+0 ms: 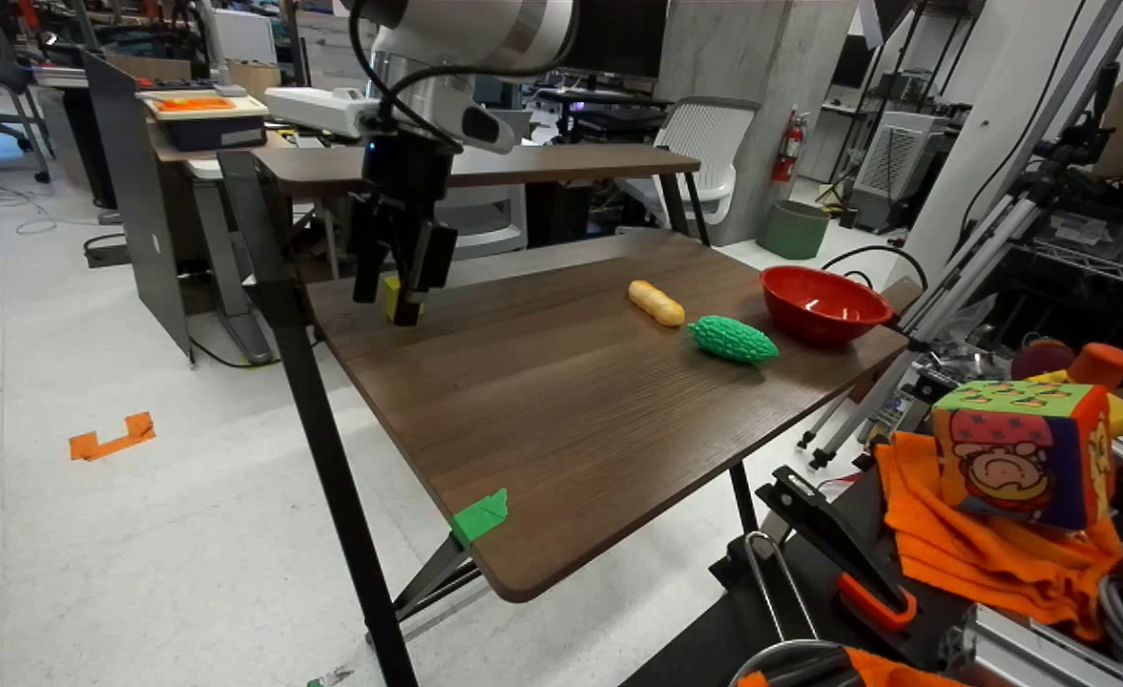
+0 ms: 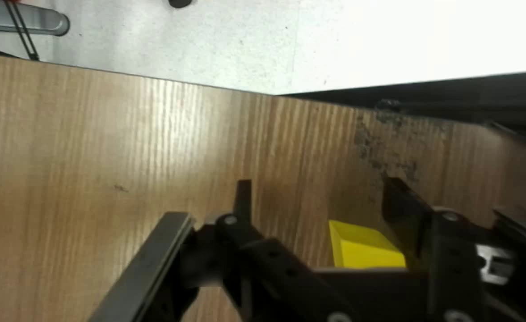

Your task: Move the block backwards

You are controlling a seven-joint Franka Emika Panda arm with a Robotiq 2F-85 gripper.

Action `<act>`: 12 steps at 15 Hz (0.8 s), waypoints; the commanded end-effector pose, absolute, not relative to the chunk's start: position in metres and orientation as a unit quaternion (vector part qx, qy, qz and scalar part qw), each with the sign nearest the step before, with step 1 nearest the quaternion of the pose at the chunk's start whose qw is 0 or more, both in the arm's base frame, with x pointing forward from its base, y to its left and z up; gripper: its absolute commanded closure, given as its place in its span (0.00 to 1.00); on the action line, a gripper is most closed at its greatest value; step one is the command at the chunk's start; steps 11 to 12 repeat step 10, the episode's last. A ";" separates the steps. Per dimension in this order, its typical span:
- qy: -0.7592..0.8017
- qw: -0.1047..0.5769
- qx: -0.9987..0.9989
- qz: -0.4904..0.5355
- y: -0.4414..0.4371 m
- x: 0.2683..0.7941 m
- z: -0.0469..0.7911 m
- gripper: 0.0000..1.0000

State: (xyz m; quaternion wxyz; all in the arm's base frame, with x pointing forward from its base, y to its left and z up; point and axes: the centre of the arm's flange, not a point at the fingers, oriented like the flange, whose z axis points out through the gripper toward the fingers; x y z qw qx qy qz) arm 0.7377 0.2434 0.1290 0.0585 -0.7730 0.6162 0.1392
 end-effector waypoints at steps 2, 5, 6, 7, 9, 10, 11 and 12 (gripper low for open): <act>0.539 0.036 -0.823 0.178 0.260 0.675 0.174 0.00; 0.467 0.055 -0.865 0.176 0.269 0.642 0.204 0.00; 0.505 0.051 -0.844 0.174 0.283 0.697 0.175 0.00; 0.489 0.052 -0.853 0.176 0.287 0.690 0.184 0.00; 0.476 0.052 -0.860 0.177 0.287 0.682 0.196 0.00; 0.474 0.051 -0.861 0.178 0.286 0.680 0.198 0.00; 0.474 0.051 -0.861 0.178 0.286 0.680 0.198 0.00; 0.474 0.051 -0.861 0.178 0.286 0.680 0.198 0.00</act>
